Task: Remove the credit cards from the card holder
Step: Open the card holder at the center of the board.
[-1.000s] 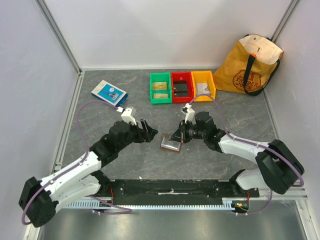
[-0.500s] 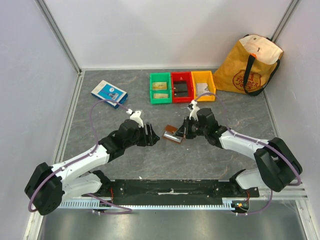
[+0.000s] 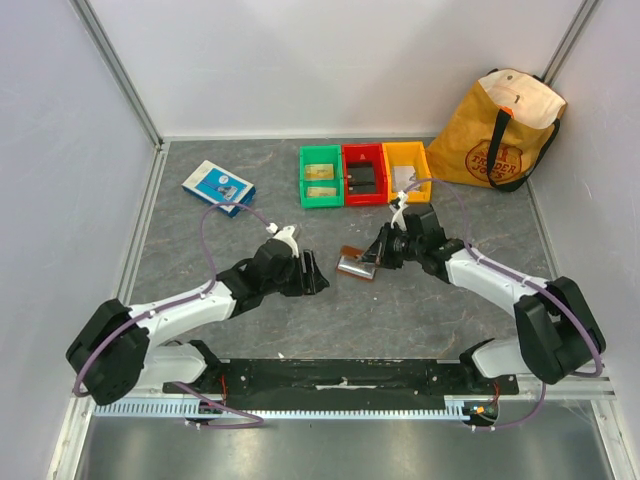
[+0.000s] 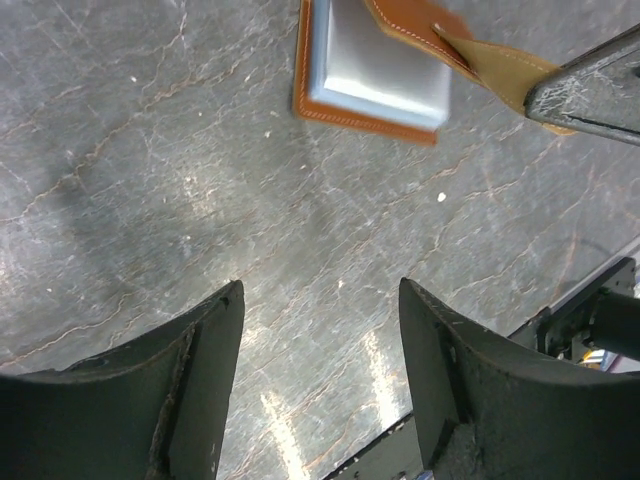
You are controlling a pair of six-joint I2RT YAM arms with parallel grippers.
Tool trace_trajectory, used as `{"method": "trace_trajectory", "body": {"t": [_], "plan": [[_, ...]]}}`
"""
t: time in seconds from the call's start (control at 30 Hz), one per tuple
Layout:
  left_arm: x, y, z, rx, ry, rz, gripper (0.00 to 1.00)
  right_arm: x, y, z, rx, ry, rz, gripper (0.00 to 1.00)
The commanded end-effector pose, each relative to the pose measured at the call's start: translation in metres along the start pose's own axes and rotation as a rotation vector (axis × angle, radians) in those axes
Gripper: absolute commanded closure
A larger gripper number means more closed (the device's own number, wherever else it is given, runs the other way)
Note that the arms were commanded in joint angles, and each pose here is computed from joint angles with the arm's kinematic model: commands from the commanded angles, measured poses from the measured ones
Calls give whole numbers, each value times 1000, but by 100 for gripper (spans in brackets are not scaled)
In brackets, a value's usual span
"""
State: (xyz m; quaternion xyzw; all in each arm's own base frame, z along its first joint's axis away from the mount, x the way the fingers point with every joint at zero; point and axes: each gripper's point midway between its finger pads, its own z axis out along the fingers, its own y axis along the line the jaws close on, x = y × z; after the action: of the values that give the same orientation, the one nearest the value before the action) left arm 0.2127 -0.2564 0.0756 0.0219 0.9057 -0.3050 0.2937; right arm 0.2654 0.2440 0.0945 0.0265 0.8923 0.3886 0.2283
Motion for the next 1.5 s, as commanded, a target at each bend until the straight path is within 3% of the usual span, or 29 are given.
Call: {"method": "trace_trajectory", "body": {"t": [0.0,0.1,0.37,0.57,1.23,1.47], "plan": [[-25,-19,-10,63,-115,-43,33,-16,35,-15,10,-14,-81,96],[-24,-18,-17,63,-119,-35,42,-8,37,-11,71,13,-98,91],[-15,-6,-17,35,-108,-26,46,-7,57,-4,140,9,-145,94],[-11,-12,-7,47,-49,5,46,-1,30,5,128,55,-11,99],[-24,-33,64,25,34,66,51,-23,-37,4,233,68,109,99],[-25,-24,60,-21,28,84,50,-4,-80,-3,306,111,130,99]]}}
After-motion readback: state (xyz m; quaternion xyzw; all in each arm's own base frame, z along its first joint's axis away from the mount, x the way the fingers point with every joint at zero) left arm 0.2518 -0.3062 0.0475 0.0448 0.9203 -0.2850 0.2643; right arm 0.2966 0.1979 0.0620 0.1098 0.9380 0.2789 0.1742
